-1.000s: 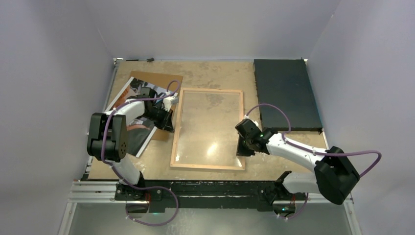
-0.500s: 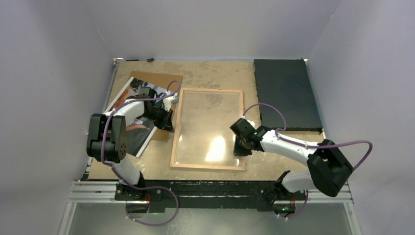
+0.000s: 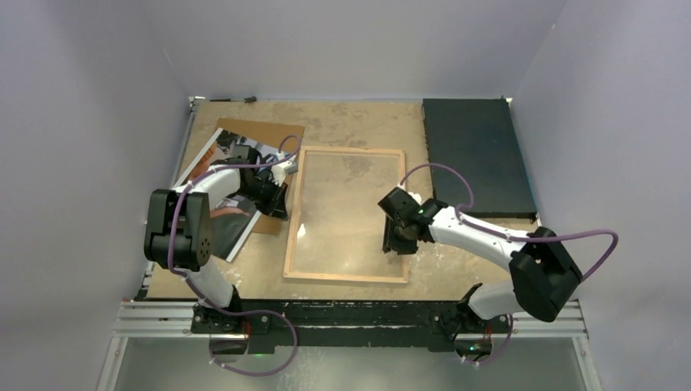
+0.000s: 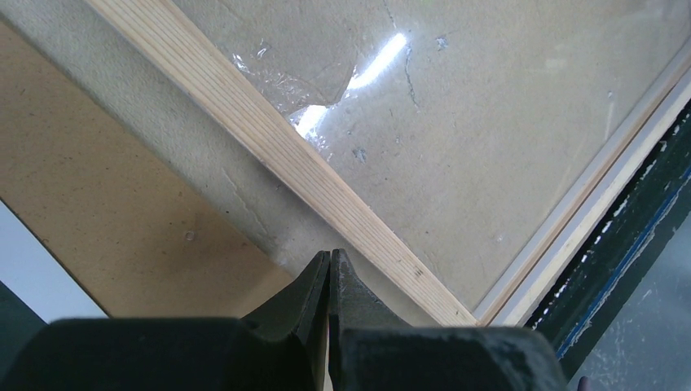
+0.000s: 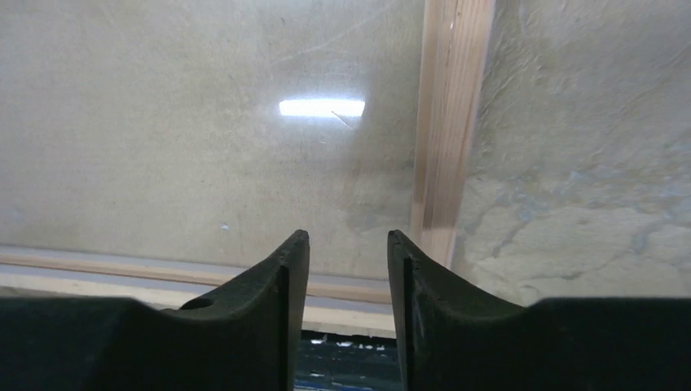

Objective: Put the photo into the frame

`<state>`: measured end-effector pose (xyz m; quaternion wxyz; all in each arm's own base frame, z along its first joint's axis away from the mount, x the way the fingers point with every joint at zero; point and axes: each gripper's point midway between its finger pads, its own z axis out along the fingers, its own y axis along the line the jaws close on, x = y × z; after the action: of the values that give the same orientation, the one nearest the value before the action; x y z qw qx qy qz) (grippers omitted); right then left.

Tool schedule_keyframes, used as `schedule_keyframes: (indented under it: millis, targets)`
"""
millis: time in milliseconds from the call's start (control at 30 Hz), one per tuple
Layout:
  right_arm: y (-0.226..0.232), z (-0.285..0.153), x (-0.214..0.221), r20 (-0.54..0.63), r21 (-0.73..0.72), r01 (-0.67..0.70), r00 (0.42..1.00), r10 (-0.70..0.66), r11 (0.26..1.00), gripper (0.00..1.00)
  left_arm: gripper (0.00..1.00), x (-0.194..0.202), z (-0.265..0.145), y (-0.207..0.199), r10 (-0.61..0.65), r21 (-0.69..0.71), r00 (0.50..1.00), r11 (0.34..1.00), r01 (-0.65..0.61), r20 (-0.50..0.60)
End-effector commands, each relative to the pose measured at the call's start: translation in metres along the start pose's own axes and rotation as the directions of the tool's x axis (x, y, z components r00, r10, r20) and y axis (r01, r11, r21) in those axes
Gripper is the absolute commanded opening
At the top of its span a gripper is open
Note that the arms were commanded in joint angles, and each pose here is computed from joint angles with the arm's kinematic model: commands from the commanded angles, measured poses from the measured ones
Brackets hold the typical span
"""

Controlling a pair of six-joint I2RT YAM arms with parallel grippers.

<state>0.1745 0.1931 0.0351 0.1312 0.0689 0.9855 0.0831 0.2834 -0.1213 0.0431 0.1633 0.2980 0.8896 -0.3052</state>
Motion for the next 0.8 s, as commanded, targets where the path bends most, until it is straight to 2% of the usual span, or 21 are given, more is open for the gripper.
schedule_keyframes:
  millis: [0,100,200,300,433,600,767]
  targets:
    - [0.001,-0.04,-0.032,0.086,0.026,0.005,0.996,-0.007,1.0,0.52,0.0,-0.011,-0.01,0.001,0.063,-0.03,0.998,0.998,-0.063,0.018]
    - [-0.002,-0.047,-0.046,0.125,0.039,-0.007,0.992,0.002,0.999,0.72,0.05,-0.015,-0.014,0.002,0.068,-0.046,0.998,0.997,-0.067,0.019]
    - [-0.011,-0.045,-0.06,0.153,-0.005,-0.062,0.986,0.062,0.998,0.83,0.11,-0.014,-0.015,0.004,0.074,-0.057,0.997,0.996,-0.072,0.019]
    - [-0.018,-0.039,-0.072,0.168,-0.082,-0.103,0.979,0.116,0.991,0.93,0.12,-0.008,-0.01,0.01,0.082,-0.078,0.997,0.994,-0.081,0.002]
    - [-0.009,-0.024,-0.077,0.169,-0.152,-0.103,0.977,0.129,0.983,0.99,0.1,0.005,0.001,0.018,0.083,-0.1,0.996,0.991,-0.086,-0.039]
    - [-0.006,0.007,-0.072,0.125,-0.161,-0.106,0.984,0.126,0.981,0.99,0.0,0.015,0.014,0.028,0.082,-0.144,0.993,0.985,-0.094,-0.087]
    - [-0.011,0.026,-0.068,0.114,-0.147,-0.122,0.984,0.139,0.982,0.99,0.0,0.016,0.025,0.027,0.091,-0.151,0.99,0.983,-0.107,-0.111]
